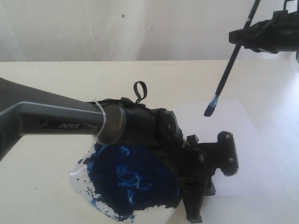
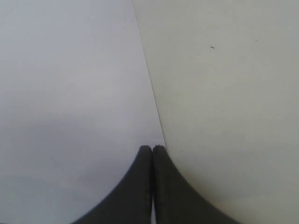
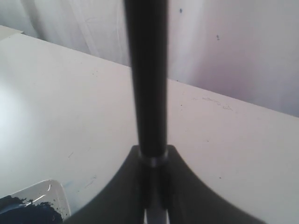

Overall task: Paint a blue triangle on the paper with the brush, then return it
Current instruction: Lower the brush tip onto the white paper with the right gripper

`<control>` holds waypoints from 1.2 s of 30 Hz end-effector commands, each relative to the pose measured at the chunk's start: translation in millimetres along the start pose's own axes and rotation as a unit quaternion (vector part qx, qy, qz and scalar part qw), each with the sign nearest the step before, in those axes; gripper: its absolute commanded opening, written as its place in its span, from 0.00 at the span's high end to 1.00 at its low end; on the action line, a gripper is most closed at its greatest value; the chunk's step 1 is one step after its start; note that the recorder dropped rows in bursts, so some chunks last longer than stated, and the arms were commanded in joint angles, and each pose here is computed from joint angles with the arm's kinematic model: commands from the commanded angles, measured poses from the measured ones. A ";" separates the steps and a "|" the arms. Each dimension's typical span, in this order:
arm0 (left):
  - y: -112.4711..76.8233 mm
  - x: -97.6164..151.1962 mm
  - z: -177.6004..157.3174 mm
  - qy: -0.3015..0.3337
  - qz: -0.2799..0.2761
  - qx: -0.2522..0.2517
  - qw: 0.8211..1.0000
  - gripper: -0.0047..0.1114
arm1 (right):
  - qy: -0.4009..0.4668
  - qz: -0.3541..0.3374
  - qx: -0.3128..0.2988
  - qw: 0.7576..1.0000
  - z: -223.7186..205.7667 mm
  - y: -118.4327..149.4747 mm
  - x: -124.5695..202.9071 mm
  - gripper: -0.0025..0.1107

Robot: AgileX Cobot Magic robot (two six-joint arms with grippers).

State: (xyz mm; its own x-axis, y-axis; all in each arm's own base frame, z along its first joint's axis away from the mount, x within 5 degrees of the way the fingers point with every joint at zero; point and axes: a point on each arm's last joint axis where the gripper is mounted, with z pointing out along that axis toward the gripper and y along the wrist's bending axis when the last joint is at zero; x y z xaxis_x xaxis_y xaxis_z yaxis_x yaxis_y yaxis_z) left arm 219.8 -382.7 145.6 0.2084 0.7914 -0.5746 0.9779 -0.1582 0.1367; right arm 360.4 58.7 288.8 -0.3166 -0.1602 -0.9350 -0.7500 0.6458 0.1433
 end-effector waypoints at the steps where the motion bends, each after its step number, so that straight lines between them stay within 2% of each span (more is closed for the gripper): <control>1: -3.8 -0.8 0.4 0.001 -0.002 0.013 1.000 0.96 | -0.003 0.001 -0.007 1.000 3.7 -1.3 1.2 0.98; 8: -3.8 -0.8 0.4 0.001 -0.002 0.013 1.000 0.96 | 0.007 0.010 -0.025 1.000 10.2 -4.2 10.4 0.98; 36: -5.9 -0.3 0.3 0.004 -0.004 0.025 1.000 0.96 | 0.017 0.010 -0.024 1.000 16.7 -10.2 20.2 0.98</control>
State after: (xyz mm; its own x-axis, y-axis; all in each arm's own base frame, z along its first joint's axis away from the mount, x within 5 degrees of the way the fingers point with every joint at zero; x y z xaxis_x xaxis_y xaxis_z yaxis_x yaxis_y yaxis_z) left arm 218.6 -382.2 145.2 0.2084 0.7935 -0.5718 0.9780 -0.1670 0.1246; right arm 370.9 59.9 260.5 -0.3692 -0.1695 -0.9138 -0.7598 0.6213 0.1917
